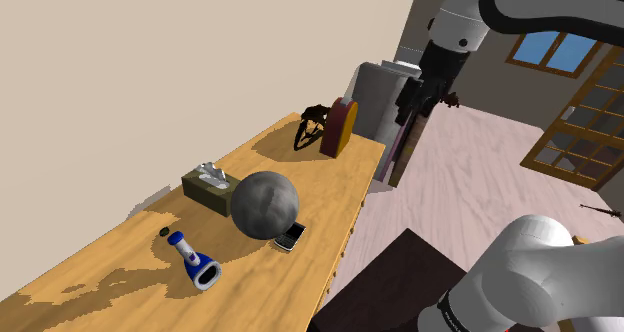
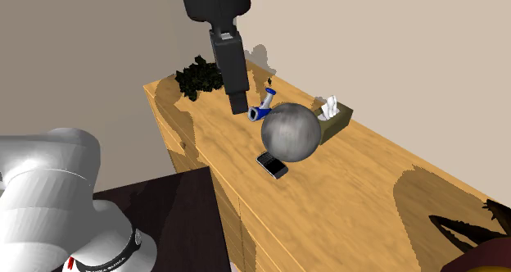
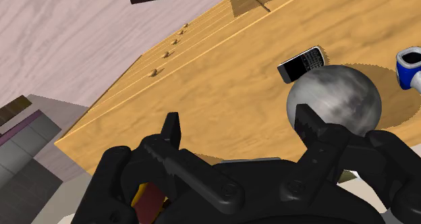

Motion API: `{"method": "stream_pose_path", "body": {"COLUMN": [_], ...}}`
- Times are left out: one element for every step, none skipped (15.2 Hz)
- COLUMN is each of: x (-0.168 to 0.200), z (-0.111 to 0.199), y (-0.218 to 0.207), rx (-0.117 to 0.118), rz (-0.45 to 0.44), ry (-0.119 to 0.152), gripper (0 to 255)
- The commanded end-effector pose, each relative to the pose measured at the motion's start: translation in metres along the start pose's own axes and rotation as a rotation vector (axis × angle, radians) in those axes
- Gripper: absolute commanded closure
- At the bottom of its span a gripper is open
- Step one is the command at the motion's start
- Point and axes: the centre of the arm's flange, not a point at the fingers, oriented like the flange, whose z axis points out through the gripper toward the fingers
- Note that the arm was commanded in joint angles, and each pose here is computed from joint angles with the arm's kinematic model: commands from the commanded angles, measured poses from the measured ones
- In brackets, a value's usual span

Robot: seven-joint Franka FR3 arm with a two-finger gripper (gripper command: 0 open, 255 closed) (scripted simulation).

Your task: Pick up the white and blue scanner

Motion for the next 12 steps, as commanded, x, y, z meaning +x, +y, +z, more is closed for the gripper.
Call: {"method": "stream_pose_path", "body": {"x": [0.0, 0.003, 0.006, 0.008, 0.011, 0.014, 0.016, 0.019, 0.022, 0.024, 0.027, 0.03], "z": [0.0, 0.008, 0.016, 0.024, 0.032, 0.04, 0.048, 0.056, 0.063, 0.071, 0.079, 0.087], "y": [0.0, -0.01, -0.02, -0.03, -0.04, -0.05, -0.06, -0.07, -0.08, -0.09, -0.101, -0.111], "rx": [0.0, 0.001, 0.002, 0.003, 0.003, 0.004, 0.005, 0.006, 0.007, 0.008, 0.009, 0.009], "rz": [0.0, -0.002, -0.003, -0.005, -0.006, -0.008, -0.009, -0.011, -0.013, -0.014, -0.016, -0.017], "ry": [0.0, 0.0, 0.001, 0.001, 0.002, 0.002, 0.003, 0.003, 0.004, 0.004, 0.005, 0.005], "gripper": [0, 0, 0, 0, 0, 0, 0, 0, 0, 0, 0, 0]}}
